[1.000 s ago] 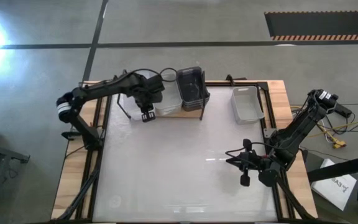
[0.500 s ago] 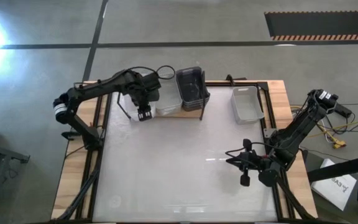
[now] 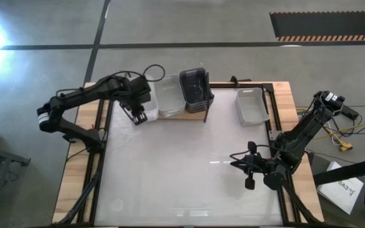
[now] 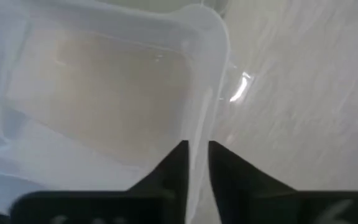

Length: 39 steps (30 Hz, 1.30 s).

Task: Stack baskets on shelf by color
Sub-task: Stack the transparent bin on top of the transparent bin on the shelf

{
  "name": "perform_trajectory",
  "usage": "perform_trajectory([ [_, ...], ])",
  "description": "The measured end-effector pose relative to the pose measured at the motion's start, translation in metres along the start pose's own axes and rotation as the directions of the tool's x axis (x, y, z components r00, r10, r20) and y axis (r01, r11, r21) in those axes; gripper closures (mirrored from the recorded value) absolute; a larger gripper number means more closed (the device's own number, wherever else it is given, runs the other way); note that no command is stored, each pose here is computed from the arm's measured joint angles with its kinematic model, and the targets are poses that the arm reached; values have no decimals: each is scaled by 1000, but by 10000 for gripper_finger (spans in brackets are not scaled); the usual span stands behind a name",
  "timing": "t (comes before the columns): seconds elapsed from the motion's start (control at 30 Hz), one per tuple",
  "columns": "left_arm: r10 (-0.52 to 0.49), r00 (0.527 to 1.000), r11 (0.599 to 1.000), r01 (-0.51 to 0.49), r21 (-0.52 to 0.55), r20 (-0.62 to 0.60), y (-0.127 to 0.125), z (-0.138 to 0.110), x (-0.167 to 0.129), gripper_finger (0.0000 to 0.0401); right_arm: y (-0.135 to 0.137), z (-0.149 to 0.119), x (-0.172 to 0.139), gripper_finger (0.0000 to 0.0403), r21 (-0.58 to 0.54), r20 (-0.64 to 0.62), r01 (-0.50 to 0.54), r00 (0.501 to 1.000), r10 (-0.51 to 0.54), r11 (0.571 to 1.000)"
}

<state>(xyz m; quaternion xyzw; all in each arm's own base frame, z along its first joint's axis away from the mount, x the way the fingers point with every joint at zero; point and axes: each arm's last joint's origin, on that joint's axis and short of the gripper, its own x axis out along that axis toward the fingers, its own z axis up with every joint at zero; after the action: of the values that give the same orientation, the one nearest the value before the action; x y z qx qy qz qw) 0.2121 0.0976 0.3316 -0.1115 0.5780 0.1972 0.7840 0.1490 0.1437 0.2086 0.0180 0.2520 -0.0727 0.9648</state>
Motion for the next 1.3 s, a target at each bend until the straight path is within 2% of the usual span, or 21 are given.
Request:
perform_trajectory([
  [0.1,-9,1000,1000,9,2,-3,-1,-6,13,393,0,0,0,394,-5,0,0,1000,0,1000],
  [0.3,24,999,999,-23,38,-45,-1,-12,33,393,0,0,0,394,-2,1,0,1000,0,1000],
  [0.4,50,998,998,-48,42,-33,0,-13,27,399,0,0,0,394,8,2,-1,1000,1,1000],
  [0.7,114,987,991,-121,58,113,5,-20,-10,400,0,0,0,394,12,4,-2,1000,2,1000],
  [1.03,71,997,994,-74,78,41,2,-31,20,399,0,0,0,394,11,4,-2,1000,2,1000],
  [1.17,66,998,995,-67,74,15,1,-29,25,375,0,0,0,394,12,4,-3,1000,2,1000],
  [1.3,64,997,995,-66,70,35,2,-26,20,318,0,1,0,394,12,4,-3,1000,3,1000],
])
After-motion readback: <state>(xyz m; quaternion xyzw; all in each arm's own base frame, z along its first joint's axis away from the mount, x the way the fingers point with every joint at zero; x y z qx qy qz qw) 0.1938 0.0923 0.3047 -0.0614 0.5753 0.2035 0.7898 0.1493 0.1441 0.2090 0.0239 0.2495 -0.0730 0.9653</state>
